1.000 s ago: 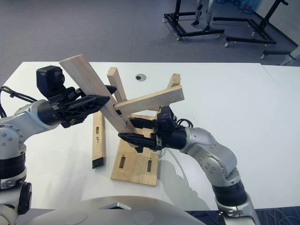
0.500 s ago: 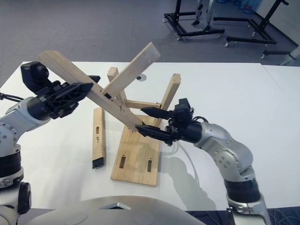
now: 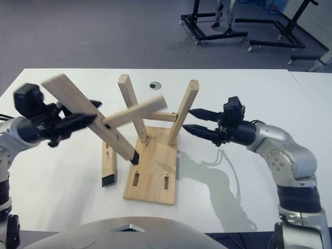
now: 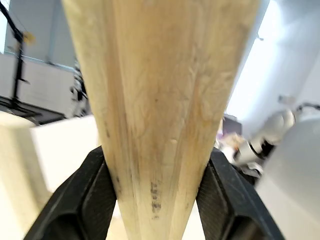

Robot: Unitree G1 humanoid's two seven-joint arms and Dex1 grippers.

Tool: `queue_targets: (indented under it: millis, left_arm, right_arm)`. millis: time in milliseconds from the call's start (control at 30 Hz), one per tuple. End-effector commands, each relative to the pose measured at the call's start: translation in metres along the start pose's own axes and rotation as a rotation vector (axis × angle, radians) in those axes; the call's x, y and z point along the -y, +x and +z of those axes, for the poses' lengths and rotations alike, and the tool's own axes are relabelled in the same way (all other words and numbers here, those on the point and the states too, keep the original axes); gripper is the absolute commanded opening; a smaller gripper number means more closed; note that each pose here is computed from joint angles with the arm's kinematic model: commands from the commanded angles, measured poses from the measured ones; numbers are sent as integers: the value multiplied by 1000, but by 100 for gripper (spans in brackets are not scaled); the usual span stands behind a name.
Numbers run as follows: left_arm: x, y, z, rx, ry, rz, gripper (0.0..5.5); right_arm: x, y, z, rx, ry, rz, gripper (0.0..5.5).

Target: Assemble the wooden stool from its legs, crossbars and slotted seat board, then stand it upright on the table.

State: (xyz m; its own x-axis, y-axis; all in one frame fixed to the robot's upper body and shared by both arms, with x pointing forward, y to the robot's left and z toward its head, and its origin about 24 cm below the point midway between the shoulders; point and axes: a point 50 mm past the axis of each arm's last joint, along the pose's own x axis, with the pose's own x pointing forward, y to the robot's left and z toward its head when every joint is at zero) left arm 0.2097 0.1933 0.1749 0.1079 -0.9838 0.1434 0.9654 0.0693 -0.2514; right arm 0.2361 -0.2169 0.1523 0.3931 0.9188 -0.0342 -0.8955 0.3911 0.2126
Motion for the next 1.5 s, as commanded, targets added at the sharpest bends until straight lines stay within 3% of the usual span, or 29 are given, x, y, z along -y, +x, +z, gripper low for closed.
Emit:
queue_targets:
  millis: [33, 167, 533, 800, 1067, 1333, 1500]
  left_arm:
    - [1, 0, -8, -155, 15, -56, 204]
    - [-2, 1, -18, -238, 32, -68, 204]
    - [12, 17, -13, -77, 28, -116, 204]
    - [9, 23, -28, -163, 15, -103, 204]
    - [5, 33, -43, -144, 4, -88, 204]
    - [1, 28, -53, -289, 57, -50, 204]
    - [1, 34, -57, -410, 196, -18, 204]
  right_arm:
    - [7, -4, 11, -28, -22, -17, 341]
    - [7, -2, 14, -38, -5, 8, 341]
    - [13, -2, 11, -69, 38, -5, 341]
    - [15, -1, 9, -78, 51, -6, 341]
    - [24, 1, 11, -92, 28, -24, 341]
    - [23, 9, 15, -33, 19, -19, 341]
    - [22, 10, 11, -30, 22, -43, 341]
